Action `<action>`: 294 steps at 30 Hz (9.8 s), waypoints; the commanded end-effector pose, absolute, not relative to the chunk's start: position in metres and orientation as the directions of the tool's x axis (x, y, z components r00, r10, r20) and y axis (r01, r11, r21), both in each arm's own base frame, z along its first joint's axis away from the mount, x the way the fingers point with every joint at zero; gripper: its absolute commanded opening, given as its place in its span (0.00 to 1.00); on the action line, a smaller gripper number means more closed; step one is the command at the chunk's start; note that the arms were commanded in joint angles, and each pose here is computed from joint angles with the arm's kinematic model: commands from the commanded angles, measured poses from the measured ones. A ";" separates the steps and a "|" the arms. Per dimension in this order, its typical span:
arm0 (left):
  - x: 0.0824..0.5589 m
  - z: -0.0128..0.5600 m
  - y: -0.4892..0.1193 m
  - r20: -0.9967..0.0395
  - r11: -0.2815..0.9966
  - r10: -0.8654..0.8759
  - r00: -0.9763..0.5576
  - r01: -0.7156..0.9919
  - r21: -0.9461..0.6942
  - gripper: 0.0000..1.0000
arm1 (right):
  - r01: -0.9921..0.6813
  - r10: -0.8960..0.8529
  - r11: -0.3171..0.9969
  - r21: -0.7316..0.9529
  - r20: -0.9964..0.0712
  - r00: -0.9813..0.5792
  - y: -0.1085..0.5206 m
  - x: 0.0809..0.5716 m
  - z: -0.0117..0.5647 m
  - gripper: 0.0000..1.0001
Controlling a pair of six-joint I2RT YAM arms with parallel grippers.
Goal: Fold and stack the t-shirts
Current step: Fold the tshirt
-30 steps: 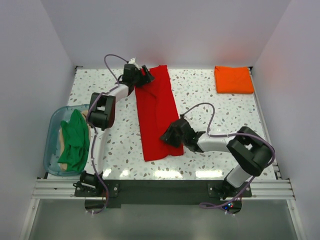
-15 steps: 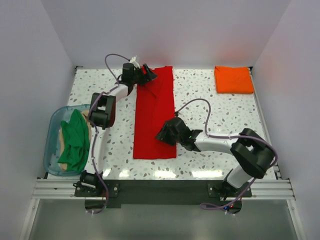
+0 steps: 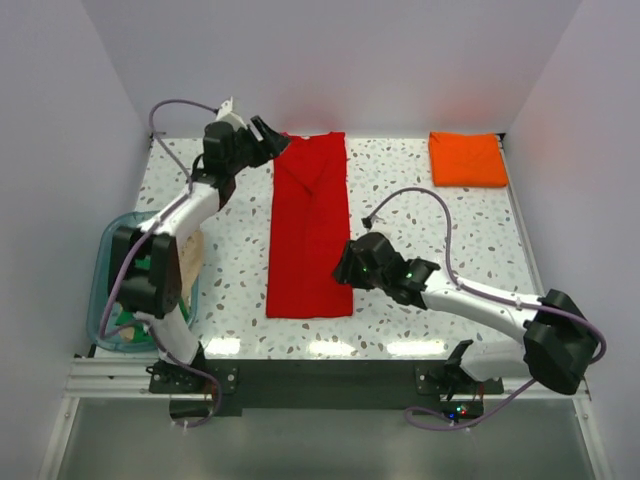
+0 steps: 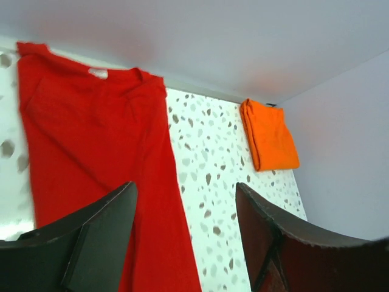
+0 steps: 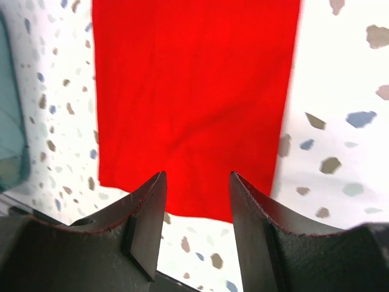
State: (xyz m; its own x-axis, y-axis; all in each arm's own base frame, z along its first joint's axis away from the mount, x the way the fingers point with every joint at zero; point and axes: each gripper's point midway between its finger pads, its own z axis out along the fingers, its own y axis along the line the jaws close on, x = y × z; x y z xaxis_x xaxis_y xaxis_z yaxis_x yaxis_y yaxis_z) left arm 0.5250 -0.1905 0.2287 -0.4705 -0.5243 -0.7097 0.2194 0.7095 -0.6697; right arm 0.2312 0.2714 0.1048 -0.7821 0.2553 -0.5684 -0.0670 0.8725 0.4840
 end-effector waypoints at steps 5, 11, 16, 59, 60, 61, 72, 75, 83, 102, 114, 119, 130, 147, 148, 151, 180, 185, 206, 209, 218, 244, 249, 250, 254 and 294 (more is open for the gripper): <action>0.378 0.154 -0.154 -0.675 0.829 -0.527 -0.516 -0.137 -0.542 0.64 | -0.117 0.144 0.907 0.404 -0.560 -0.816 0.244 0.205 0.084 0.49; 0.274 0.093 -0.128 -0.611 0.819 -0.547 -0.572 -0.216 -0.531 0.57 | -0.148 0.094 0.896 0.418 -0.507 -0.857 0.247 0.189 0.067 0.49; 0.227 0.065 -0.121 -0.567 0.819 -0.530 -0.630 -0.207 -0.535 0.54 | -0.122 0.106 0.895 0.428 -0.471 -0.876 0.244 0.181 0.049 0.49; 0.136 -0.004 -0.168 -0.409 0.873 -0.374 -0.833 -0.167 -0.457 0.00 | -0.036 0.155 0.894 0.446 -0.384 -0.910 0.221 0.152 0.008 0.00; 0.134 -0.003 -0.169 -0.407 0.873 -0.369 -0.835 -0.162 -0.459 0.00 | -0.046 0.157 0.887 0.460 -0.393 -0.906 0.221 0.152 0.014 0.00; 0.132 -0.002 -0.171 -0.406 0.872 -0.366 -0.838 -0.156 -0.463 0.00 | -0.043 0.152 0.890 0.453 -0.384 -0.911 0.216 0.146 0.009 0.00; 0.137 0.053 -0.205 -0.478 0.865 -0.328 -0.815 -0.055 -0.499 0.00 | -0.115 0.125 0.866 0.486 -0.434 -0.892 0.203 0.135 0.043 0.00; 0.152 0.068 -0.208 -0.532 0.881 -0.321 -0.784 -0.042 -0.471 0.00 | -0.155 0.103 0.877 0.455 -0.493 -0.864 0.208 0.150 0.070 0.00; 0.220 0.113 -0.210 -0.602 0.866 -0.398 -0.692 -0.066 -0.496 0.00 | -0.190 0.076 0.904 0.382 -0.582 -0.810 0.246 0.218 0.116 0.00; 0.391 0.115 -0.194 -0.595 0.843 -0.497 -0.632 -0.190 -0.503 0.00 | 0.003 0.295 0.877 0.480 -0.533 -0.793 0.250 0.404 0.104 0.00; 0.435 0.115 -0.175 -0.577 0.827 -0.532 -0.619 -0.236 -0.510 0.00 | 0.027 0.335 0.867 0.498 -0.541 -0.772 0.244 0.445 0.109 0.00; 0.446 0.114 -0.170 -0.569 0.818 -0.547 -0.615 -0.245 -0.521 0.00 | 0.028 0.363 0.851 0.525 -0.548 -0.754 0.239 0.460 0.119 0.00; 0.480 0.098 -0.174 -0.552 0.810 -0.537 -0.638 -0.206 -0.549 0.00 | 0.060 0.391 0.824 0.563 -0.489 -0.780 0.234 0.488 0.092 0.00; 0.490 0.123 -0.158 -0.604 0.799 -0.544 -0.583 -0.141 -0.585 0.62 | 0.013 0.374 0.818 0.575 -0.515 -0.771 0.228 0.510 0.106 0.35; 0.488 0.126 -0.157 -0.608 0.798 -0.544 -0.579 -0.132 -0.588 0.63 | 0.003 0.372 0.820 0.572 -0.529 -0.763 0.227 0.508 0.113 0.40; 0.480 0.143 -0.167 -0.621 0.790 -0.538 -0.570 -0.084 -0.608 0.63 | -0.014 0.361 0.830 0.557 -0.557 -0.747 0.223 0.504 0.120 0.53; 0.360 0.004 -0.232 -0.433 0.797 -0.479 -0.764 -0.170 -0.580 0.00 | -0.202 0.129 0.858 0.472 -0.579 -0.805 0.341 0.511 0.049 0.17; 0.339 -0.016 -0.221 -0.411 0.814 -0.467 -0.783 -0.199 -0.546 0.00 | -0.242 0.138 0.824 0.512 -0.596 -0.791 0.349 0.520 0.052 0.27; 0.313 -0.014 -0.211 -0.402 0.812 -0.458 -0.793 -0.188 -0.553 0.00 | -0.284 0.175 0.864 0.416 -0.778 -0.604 0.301 0.495 0.161 0.56; 0.311 -0.012 -0.211 -0.404 0.809 -0.460 -0.791 -0.186 -0.558 0.00 | -0.258 0.164 0.878 0.402 -0.761 -0.627 0.298 0.481 0.146 0.45; 0.306 -0.006 -0.211 -0.403 0.803 -0.459 -0.792 -0.175 -0.570 0.00 | -0.216 0.069 0.925 0.313 -0.696 -0.715 0.312 0.460 0.084 0.19; 0.324 0.051 -0.193 -0.486 0.787 -0.483 -0.728 -0.117 -0.606 0.21 | -0.236 -0.020 0.951 0.201 -0.719 -0.694 0.301 0.448 0.109 0.78; 0.322 0.069 -0.178 -0.516 0.795 -0.490 -0.702 -0.118 -0.595 0.27 | -0.235 0.009 0.944 0.233 -0.729 -0.685 0.293 0.432 0.146 0.81; 0.319 0.071 -0.177 -0.517 0.794 -0.491 -0.702 -0.116 -0.597 0.27 | -0.230 0.018 0.943 0.240 -0.729 -0.685 0.286 0.424 0.152 0.81; 0.303 0.059 -0.172 -0.497 0.794 -0.488 -0.717 -0.129 -0.594 0.28 | -0.185 0.064 0.941 0.285 -0.683 -0.728 0.273 0.393 0.144 0.75; 0.283 -0.009 -0.166 -0.420 0.794 -0.505 -0.754 -0.216 -0.568 0.22 | 0.086 0.305 0.858 0.506 -0.367 -0.879 0.230 0.303 0.005 0.42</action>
State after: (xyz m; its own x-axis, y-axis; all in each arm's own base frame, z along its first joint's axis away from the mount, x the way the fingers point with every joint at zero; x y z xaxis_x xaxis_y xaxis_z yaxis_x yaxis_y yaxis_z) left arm 0.3018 -0.1745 0.0177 -0.7175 -0.5224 -0.4607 -0.1638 0.7694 -0.6174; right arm 0.3145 0.2341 0.0247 -0.8592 0.2993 -0.4150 0.0509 0.8570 0.5127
